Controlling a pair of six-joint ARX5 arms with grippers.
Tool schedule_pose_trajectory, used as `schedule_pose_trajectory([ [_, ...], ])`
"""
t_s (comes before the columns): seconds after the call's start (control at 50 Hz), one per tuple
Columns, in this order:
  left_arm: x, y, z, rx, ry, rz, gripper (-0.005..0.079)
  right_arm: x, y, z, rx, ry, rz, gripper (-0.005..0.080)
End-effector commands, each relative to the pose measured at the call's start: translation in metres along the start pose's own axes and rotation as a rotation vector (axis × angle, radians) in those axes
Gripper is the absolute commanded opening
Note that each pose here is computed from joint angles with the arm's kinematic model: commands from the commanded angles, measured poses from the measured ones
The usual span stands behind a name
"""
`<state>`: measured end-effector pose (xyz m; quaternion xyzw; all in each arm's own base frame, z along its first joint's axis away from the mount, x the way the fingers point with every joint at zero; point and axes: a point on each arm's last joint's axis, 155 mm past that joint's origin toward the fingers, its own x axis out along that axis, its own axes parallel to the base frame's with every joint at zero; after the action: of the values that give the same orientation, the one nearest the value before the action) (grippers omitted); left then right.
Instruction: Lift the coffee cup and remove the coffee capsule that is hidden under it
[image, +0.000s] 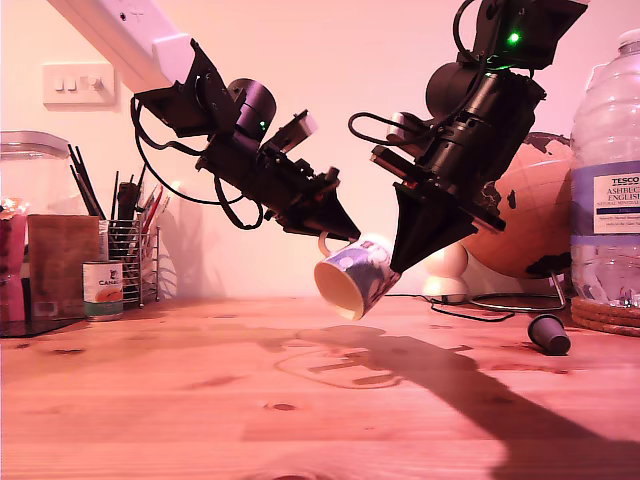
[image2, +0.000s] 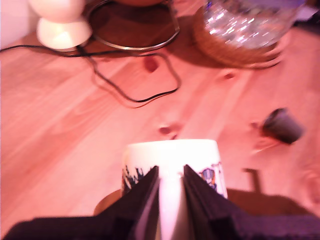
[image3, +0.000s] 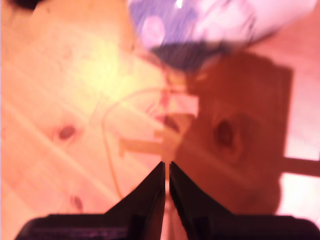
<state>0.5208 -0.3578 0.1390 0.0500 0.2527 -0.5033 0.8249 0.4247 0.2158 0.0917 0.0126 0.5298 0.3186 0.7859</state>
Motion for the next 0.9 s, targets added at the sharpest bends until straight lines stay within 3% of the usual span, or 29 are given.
schedule_pose_trajectory([
  [0.0,0.005,0.004,0.005,0.012,-0.035,-0.004,-0.0020,0.001,-0.009,0.005,0.009,-0.014,-0.013,-0.0013],
  [0.44,-0.006,-0.006,0.046,0.023,-0.136,0.004,-0.0019,-0.016,-0.054,0.015,0.066,-0.075,-0.081,-0.0013],
  [0.64,-0.004,-0.015,0.043,-0.006,-0.116,-0.010,-0.0020,-0.019,-0.060,0.021,0.064,-0.103,-0.088,-0.0013],
  [0.88,-0.016,-0.024,0.063,0.009,-0.143,-0.004,-0.0020,-0.019,-0.060,0.022,0.062,-0.107,-0.088,-0.0013],
])
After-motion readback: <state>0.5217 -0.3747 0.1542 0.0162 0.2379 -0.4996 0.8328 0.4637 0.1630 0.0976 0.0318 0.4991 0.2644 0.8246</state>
